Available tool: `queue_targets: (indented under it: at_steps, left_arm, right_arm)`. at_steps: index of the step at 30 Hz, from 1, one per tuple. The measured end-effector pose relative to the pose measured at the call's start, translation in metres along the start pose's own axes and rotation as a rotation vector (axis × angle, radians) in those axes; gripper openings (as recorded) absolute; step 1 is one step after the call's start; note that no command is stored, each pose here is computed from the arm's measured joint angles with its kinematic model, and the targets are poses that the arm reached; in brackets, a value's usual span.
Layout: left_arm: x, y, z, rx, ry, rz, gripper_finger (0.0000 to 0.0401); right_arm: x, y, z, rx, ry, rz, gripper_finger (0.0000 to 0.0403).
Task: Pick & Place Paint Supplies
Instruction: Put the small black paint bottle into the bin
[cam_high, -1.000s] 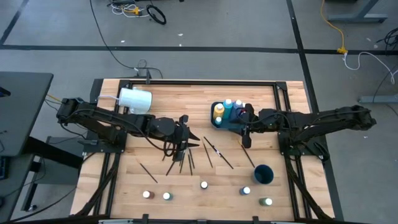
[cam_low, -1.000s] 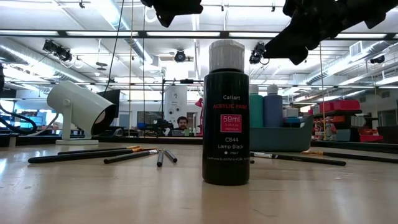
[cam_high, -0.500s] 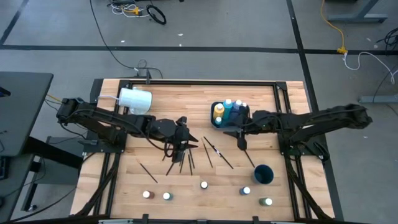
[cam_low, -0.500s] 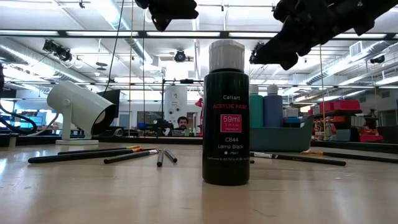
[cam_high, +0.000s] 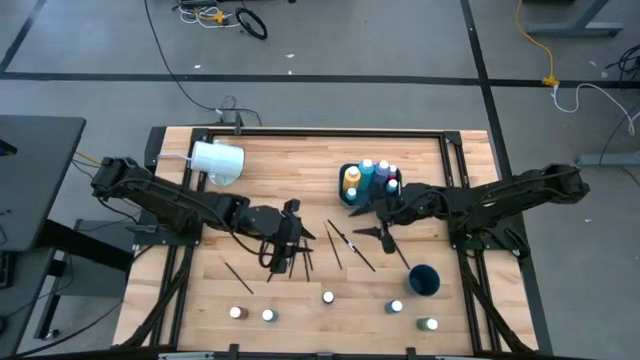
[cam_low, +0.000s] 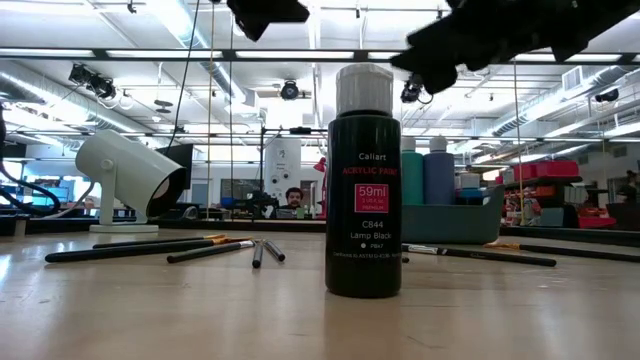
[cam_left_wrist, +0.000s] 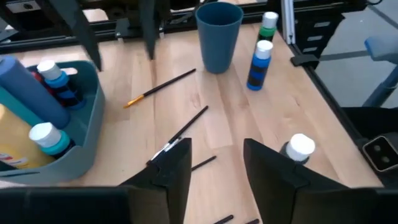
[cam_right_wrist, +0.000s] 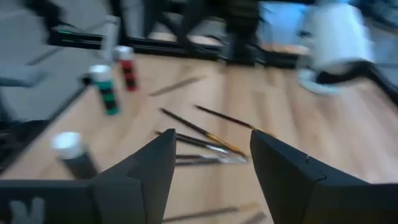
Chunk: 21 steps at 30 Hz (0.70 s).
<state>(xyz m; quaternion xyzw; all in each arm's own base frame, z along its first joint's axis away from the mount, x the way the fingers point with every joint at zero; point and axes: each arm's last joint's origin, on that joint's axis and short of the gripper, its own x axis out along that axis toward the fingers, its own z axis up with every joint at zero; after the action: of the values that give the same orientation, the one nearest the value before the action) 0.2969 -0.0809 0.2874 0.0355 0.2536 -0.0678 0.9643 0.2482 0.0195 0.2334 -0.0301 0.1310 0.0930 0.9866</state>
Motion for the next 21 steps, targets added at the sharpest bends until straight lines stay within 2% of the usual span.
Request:
queue_targets:
  at_steps: [4,7,9,16,21]
  left_arm:
    - [-0.002,-0.011,0.000,0.044,-0.004,-0.031,0.0170]
    - [-0.003,-0.021,0.000,0.125,-0.012,-0.055,0.0168]
    - [-0.004,-0.024,0.000,0.132,-0.022,-0.060,0.0165]
    - [-0.004,-0.026,-0.005,0.144,0.034,-0.065,0.0152]
    - [-0.004,-0.027,-0.006,0.188,0.037,-0.100,0.0146]
  right_arm:
    - [0.000,0.007,0.004,-0.015,-0.047,0.121,0.0206]
    - [0.000,0.011,0.006,-0.014,-0.064,0.197,0.0204]
    - [0.000,0.013,0.007,-0.014,-0.083,0.235,0.0203]
    - [0.000,0.019,0.009,-0.030,-0.106,0.336,0.0203]
    - [0.000,0.022,0.009,-0.061,-0.116,0.352,0.0203]
